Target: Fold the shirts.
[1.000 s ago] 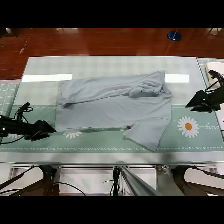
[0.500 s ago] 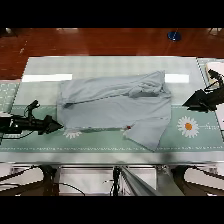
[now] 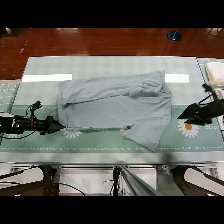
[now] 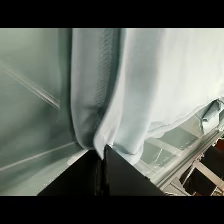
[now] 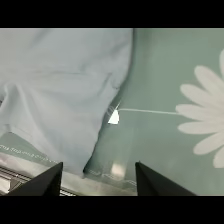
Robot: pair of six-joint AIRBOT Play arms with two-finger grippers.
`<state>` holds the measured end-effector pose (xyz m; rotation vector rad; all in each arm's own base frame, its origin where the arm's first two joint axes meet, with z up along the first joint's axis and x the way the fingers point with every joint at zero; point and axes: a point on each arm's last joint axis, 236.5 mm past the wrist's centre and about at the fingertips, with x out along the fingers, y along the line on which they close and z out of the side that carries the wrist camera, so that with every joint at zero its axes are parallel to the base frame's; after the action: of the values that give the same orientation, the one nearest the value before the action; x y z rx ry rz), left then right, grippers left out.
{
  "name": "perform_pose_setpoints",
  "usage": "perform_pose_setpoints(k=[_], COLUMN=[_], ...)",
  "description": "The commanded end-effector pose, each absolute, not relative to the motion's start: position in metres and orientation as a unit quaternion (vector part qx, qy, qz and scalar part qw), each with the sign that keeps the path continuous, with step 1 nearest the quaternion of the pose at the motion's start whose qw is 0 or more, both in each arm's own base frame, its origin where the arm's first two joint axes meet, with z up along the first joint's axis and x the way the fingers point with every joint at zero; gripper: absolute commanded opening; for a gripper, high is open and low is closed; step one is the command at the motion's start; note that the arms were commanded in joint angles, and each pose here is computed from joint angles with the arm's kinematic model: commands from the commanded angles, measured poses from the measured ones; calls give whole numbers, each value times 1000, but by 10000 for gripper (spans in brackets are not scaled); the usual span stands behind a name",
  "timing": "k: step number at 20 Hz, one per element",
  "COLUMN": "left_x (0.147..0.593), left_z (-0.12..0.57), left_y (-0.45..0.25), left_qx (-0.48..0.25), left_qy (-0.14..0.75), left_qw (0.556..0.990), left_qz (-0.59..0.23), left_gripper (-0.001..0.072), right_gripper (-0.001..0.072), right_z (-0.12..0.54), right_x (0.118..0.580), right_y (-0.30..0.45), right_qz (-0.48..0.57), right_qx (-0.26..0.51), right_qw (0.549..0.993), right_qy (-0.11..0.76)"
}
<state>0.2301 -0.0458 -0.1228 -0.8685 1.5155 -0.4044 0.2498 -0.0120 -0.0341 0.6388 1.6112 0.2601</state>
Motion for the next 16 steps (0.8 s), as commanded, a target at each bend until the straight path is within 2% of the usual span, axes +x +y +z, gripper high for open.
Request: perform_pose_setpoints(k=[1, 6, 8, 9, 11, 14, 16], left_x=[230, 229, 229, 229, 230, 236, 239], left_z=[-123, -122, -121, -121, -121, -118, -114], left_y=[-45, -46, -46, -46, -45, -42, -41], left_qx=[-378, -376, -376, -376, -375, -371, -370], left_qy=[660, 660, 660, 660, 659, 655, 653], left_qw=[625, 624, 624, 624, 626, 632, 633], left_qz=[-177, -184, -184, -184, -184, -185, -190], left_gripper=[32, 32, 32, 32, 32, 32, 32], right_gripper=[535, 526, 524, 491, 475, 301, 85], right_z=[-67, -78, -81, -83, -87, -94, -96], right_x=[240, 261, 265, 264, 260, 259, 267], right_y=[8, 20, 29, 37, 55, 64, 61], right_qz=[109, 104, 109, 114, 132, 131, 118], right_qx=[316, 347, 336, 328, 303, 270, 271], right_qw=[642, 670, 674, 673, 668, 672, 684], right_qy=[690, 648, 648, 653, 667, 677, 667])
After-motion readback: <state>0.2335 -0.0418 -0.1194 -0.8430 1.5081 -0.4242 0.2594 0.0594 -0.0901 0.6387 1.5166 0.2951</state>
